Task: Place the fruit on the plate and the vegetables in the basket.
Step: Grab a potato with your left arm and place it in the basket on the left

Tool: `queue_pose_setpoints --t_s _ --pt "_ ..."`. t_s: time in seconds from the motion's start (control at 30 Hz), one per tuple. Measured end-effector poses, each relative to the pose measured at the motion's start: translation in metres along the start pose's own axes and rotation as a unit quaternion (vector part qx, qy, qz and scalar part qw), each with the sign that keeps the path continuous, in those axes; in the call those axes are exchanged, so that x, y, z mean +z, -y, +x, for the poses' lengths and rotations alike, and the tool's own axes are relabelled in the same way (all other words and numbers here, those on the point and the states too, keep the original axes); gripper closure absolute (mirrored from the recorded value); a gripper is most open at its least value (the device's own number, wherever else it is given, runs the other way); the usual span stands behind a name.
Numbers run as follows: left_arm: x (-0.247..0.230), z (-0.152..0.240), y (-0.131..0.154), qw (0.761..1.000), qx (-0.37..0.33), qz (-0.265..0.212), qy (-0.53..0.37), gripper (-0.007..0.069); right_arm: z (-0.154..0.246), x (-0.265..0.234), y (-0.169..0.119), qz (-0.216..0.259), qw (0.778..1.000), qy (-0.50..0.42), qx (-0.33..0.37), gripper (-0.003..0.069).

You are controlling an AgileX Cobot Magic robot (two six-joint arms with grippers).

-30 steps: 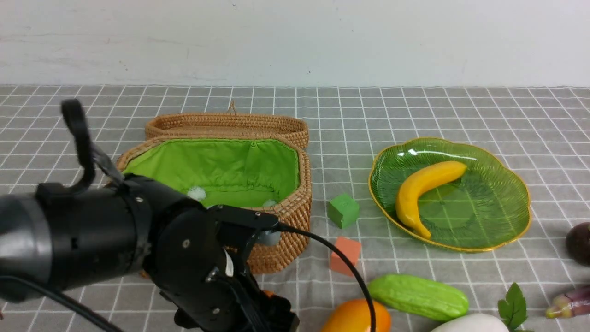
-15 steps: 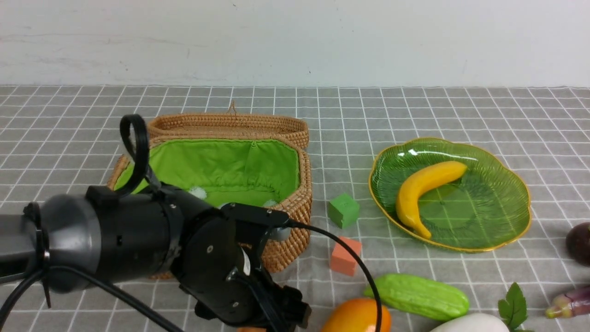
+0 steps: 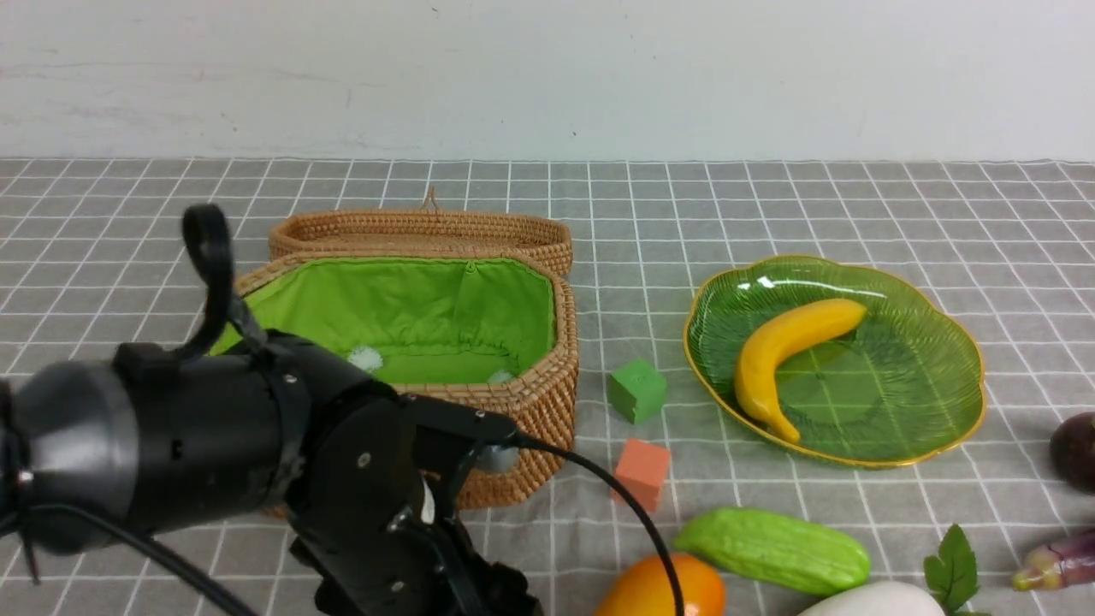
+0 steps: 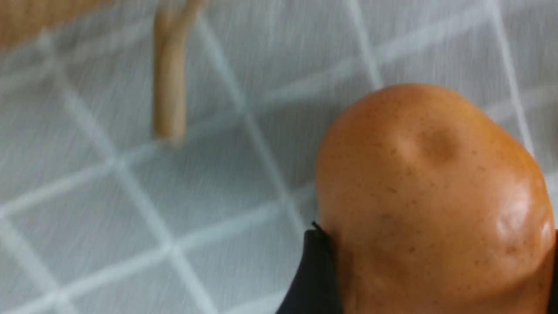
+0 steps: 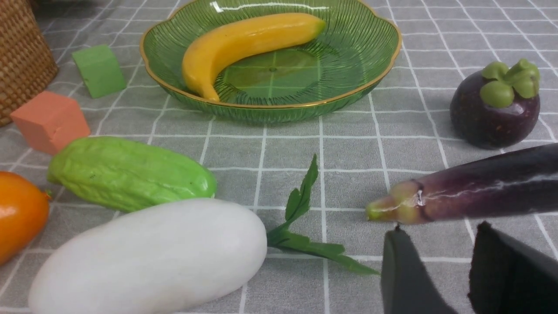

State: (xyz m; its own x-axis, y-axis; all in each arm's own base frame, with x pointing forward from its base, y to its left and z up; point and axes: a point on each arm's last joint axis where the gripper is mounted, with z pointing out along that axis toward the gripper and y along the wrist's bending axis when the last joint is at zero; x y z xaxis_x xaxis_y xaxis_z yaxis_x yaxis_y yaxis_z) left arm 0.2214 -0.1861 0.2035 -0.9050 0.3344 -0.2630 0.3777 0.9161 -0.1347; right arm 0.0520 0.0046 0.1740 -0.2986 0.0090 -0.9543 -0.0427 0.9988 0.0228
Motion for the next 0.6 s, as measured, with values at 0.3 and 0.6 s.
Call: queue_pose_setpoints --t_s 0.3,0.6 --pt "-0.085 0.021 -0.008 0.996 0.035 -0.003 0.086 0.0050 0.000 0.000 0.000 0.000 1.000 0.000 0.000 0.0418" --pt "-0.137 0.019 -0.017 0.973 0.017 -0.026 0.228 0.0050 0.000 0.000 0.000 0.000 1.000 0.000 0.000 0.0418"
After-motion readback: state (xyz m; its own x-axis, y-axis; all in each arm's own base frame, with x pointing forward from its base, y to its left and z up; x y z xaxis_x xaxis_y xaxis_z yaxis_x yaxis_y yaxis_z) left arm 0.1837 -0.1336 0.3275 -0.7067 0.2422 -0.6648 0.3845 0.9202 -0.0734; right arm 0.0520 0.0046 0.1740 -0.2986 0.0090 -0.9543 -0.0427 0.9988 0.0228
